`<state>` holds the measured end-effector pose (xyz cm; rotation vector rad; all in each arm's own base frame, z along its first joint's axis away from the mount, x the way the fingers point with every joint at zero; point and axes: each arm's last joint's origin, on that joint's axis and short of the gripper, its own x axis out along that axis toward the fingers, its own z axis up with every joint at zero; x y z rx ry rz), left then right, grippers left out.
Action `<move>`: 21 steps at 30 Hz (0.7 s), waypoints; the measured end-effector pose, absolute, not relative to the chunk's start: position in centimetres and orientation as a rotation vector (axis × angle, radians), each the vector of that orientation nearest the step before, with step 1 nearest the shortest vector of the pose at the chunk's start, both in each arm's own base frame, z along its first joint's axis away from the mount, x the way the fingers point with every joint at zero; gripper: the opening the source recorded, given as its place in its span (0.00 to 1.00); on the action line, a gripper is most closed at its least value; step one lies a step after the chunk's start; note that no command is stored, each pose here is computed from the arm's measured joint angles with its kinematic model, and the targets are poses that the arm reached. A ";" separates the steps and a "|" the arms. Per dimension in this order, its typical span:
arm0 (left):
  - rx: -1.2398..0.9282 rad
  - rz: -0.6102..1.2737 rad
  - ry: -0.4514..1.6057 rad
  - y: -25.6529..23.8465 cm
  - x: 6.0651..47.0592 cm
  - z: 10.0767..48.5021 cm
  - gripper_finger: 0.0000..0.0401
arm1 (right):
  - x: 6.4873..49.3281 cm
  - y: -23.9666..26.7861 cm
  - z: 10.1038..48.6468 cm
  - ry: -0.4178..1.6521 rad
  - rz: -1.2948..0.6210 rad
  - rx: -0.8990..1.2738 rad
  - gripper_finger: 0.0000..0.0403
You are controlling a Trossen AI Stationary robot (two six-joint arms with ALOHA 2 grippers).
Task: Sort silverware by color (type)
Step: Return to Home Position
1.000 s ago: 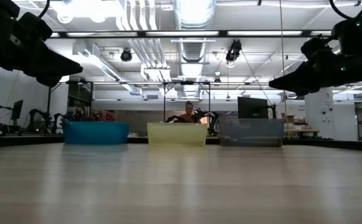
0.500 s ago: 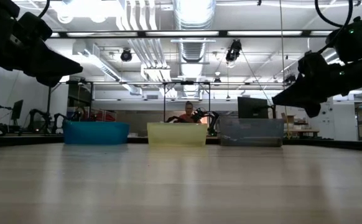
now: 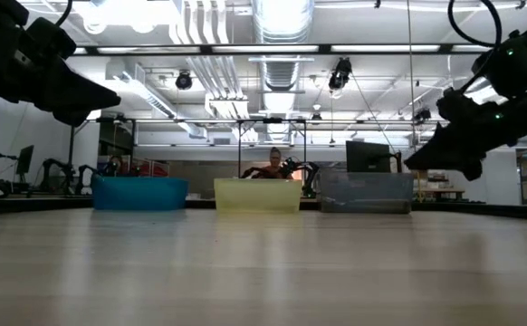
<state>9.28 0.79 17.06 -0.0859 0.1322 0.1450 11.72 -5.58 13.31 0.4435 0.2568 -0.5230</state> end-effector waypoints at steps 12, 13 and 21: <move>-0.086 0.145 0.133 0.8 9.3 17.1 0.14 | 10.5 -4.0 14.6 0.196 -0.422 0.260 0.12; -0.086 0.145 0.133 0.8 9.3 17.1 0.14 | 10.5 -3.8 14.8 0.188 -0.404 0.205 0.12; -0.086 0.145 0.133 0.8 9.3 17.1 0.14 | 9.9 -2.3 16.3 0.065 -0.255 -0.183 0.12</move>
